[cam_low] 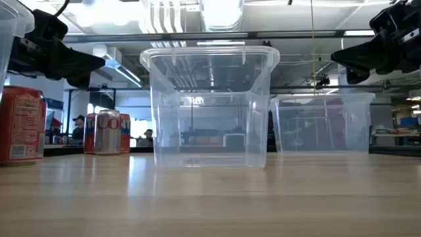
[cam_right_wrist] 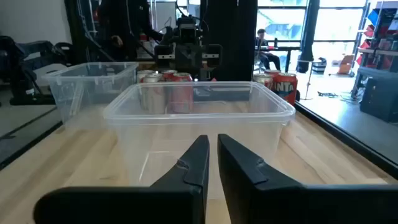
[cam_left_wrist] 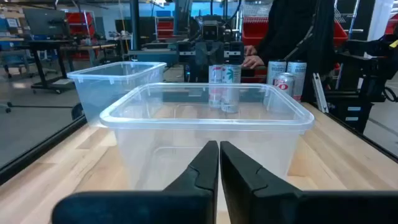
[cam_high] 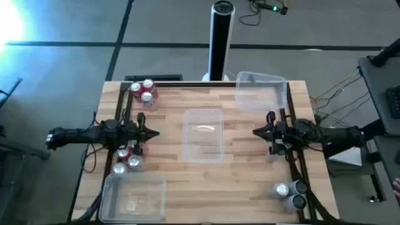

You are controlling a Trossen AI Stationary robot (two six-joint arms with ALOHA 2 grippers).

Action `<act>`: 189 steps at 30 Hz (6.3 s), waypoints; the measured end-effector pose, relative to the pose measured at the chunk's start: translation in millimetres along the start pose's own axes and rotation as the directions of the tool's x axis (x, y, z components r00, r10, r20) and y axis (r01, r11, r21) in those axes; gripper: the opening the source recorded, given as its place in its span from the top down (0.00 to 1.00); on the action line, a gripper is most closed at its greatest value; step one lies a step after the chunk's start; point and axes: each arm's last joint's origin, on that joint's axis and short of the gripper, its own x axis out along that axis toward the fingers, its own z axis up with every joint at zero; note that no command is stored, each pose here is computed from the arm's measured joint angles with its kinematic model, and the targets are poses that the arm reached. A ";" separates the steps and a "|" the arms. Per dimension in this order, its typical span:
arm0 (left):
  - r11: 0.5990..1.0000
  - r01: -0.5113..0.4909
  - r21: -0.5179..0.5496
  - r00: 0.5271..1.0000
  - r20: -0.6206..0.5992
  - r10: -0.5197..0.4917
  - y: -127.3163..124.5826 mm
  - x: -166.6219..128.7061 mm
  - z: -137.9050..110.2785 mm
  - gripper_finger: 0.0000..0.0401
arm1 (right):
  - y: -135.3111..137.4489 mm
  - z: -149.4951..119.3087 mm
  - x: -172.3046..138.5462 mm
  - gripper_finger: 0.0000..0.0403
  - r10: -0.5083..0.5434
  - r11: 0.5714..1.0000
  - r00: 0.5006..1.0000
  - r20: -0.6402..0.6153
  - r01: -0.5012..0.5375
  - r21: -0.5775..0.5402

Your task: Sort soda cans

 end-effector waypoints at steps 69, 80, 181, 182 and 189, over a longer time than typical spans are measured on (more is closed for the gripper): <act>1.000 0.000 0.000 1.000 0.000 0.000 0.0 0.0 0.0 1.00 | 0.0 -0.1 0.0 0.93 -0.001 0.999 1.000 0.000 0.000 -0.032; 1.000 0.000 0.000 1.000 0.000 0.000 0.0 0.0 0.0 1.00 | -1.1 1.6 -0.1 0.93 -0.036 0.954 0.999 0.013 0.038 -0.297; 1.000 -0.001 0.000 1.000 -0.004 0.001 0.0 0.3 -0.3 1.00 | -7.2 120.2 324.5 0.79 0.178 0.956 0.227 -0.958 -0.269 0.114; 1.000 0.000 0.000 1.000 -0.004 0.000 0.0 0.2 -0.3 1.00 | -3.7 128.4 319.0 0.79 0.174 0.956 0.263 -0.949 -0.275 0.099; 1.000 0.000 0.000 1.000 -0.007 0.000 0.0 0.5 -0.6 1.00 | 31.6 141.4 276.4 0.79 0.218 0.937 0.403 -0.889 -0.341 0.075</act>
